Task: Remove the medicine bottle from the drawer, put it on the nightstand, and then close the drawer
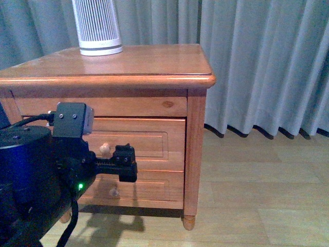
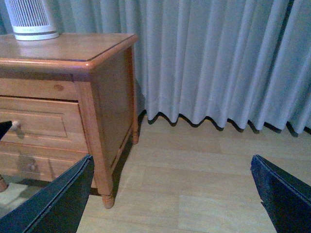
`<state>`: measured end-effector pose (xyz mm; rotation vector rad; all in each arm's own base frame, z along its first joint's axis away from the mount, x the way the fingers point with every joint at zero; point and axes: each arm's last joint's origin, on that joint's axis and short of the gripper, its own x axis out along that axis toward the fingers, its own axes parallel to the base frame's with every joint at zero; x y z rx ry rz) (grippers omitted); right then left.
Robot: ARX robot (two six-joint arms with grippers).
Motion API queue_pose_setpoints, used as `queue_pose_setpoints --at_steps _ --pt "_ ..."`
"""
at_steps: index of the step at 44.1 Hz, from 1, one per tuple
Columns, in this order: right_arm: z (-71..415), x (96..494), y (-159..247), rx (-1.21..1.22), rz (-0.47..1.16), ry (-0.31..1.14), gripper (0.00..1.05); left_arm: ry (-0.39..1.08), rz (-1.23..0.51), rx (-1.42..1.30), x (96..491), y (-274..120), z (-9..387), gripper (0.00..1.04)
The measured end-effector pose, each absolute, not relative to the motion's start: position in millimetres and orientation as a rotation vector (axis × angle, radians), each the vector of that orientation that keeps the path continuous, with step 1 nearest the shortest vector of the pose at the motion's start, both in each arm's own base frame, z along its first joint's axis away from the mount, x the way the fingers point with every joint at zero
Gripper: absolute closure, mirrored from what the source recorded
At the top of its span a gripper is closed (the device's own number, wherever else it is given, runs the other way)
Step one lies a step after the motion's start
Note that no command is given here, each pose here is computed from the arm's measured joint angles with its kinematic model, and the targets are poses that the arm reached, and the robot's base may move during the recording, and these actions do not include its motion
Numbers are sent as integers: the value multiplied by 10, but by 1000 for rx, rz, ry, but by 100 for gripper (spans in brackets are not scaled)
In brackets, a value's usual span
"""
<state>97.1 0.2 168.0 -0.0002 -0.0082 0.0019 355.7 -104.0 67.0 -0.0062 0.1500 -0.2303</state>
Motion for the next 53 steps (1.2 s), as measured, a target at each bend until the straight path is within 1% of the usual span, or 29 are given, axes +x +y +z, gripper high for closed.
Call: queue_pose_setpoints --at_steps 18,36,53 --pt "1680 971 2 0 2 -8 7 188 -163 13 4042 -875 419 7" --pt "1680 971 2 0 2 -8 7 221 -144 -17 4212 -835 200 7" --pt "1680 971 2 0 2 -8 7 204 -135 -29 4369 -807 213 8"
